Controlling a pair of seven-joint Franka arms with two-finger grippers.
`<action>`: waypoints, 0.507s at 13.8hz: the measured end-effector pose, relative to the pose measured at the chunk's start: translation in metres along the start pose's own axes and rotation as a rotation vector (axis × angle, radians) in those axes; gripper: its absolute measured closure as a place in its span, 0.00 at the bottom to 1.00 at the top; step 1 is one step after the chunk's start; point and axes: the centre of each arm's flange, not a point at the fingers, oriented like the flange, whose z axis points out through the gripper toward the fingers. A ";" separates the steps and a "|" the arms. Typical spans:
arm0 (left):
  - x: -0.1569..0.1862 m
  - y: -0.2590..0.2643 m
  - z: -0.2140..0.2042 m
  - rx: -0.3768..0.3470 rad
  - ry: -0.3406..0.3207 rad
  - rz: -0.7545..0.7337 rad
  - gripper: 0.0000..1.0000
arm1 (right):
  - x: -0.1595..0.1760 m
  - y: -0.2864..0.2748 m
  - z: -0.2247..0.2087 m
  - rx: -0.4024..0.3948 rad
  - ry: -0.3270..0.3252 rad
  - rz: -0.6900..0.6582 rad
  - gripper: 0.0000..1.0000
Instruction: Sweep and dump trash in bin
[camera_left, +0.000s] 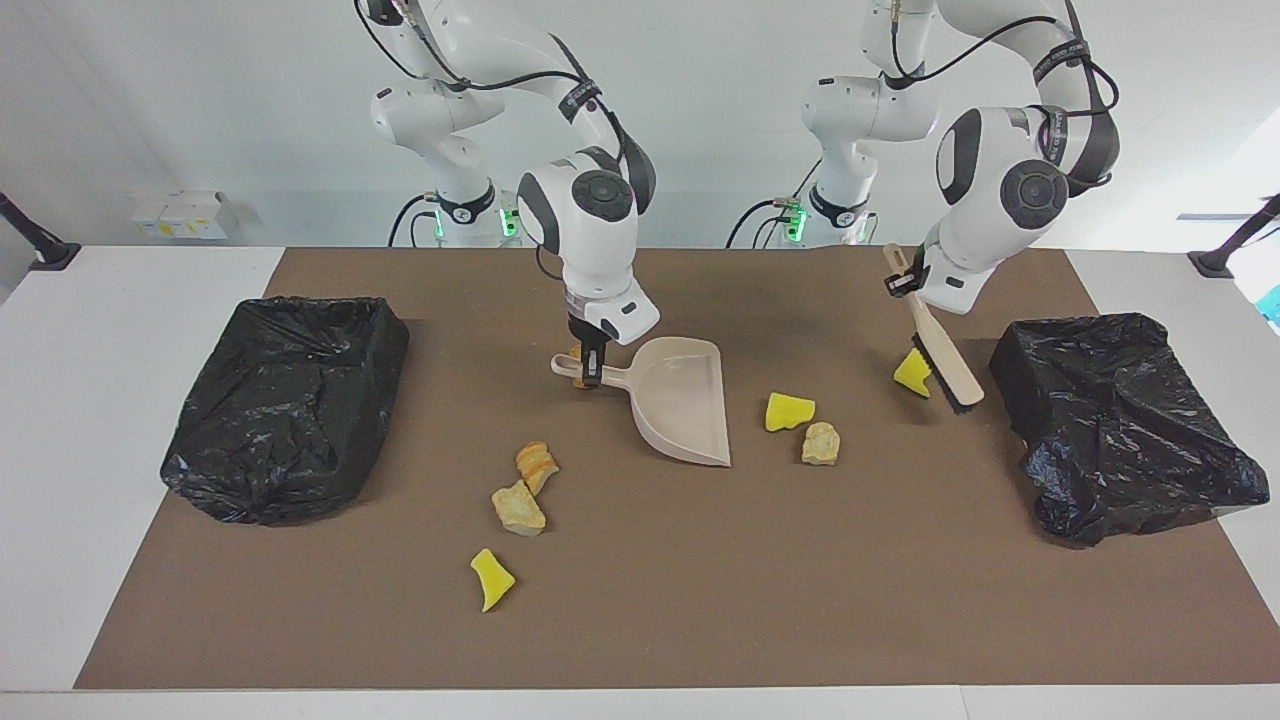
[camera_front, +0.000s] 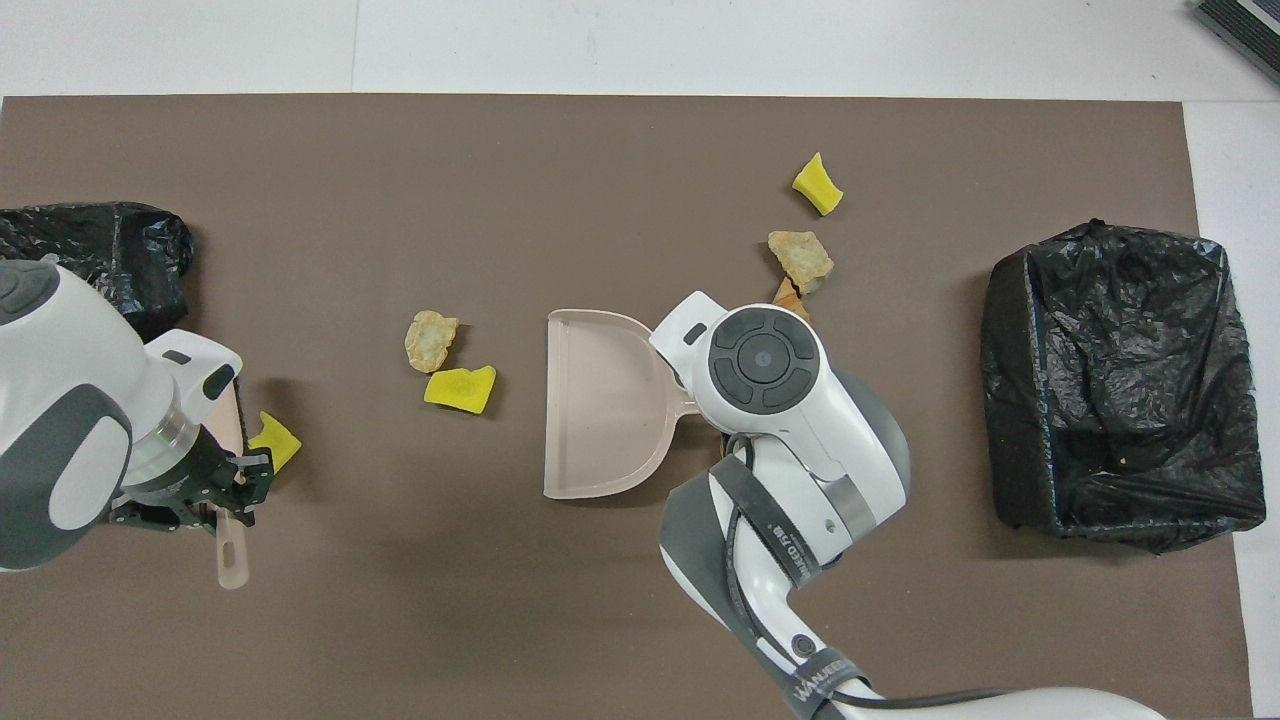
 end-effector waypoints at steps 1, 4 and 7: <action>0.000 -0.011 0.009 0.005 -0.010 -0.017 0.74 | 0.000 0.000 0.000 0.000 0.000 0.000 0.69; -0.004 -0.040 0.031 -0.018 -0.008 -0.044 0.74 | 0.000 0.000 0.000 0.000 0.000 0.000 0.69; -0.016 -0.046 0.051 -0.032 0.012 -0.041 0.74 | 0.000 0.000 0.000 0.000 0.000 0.000 0.69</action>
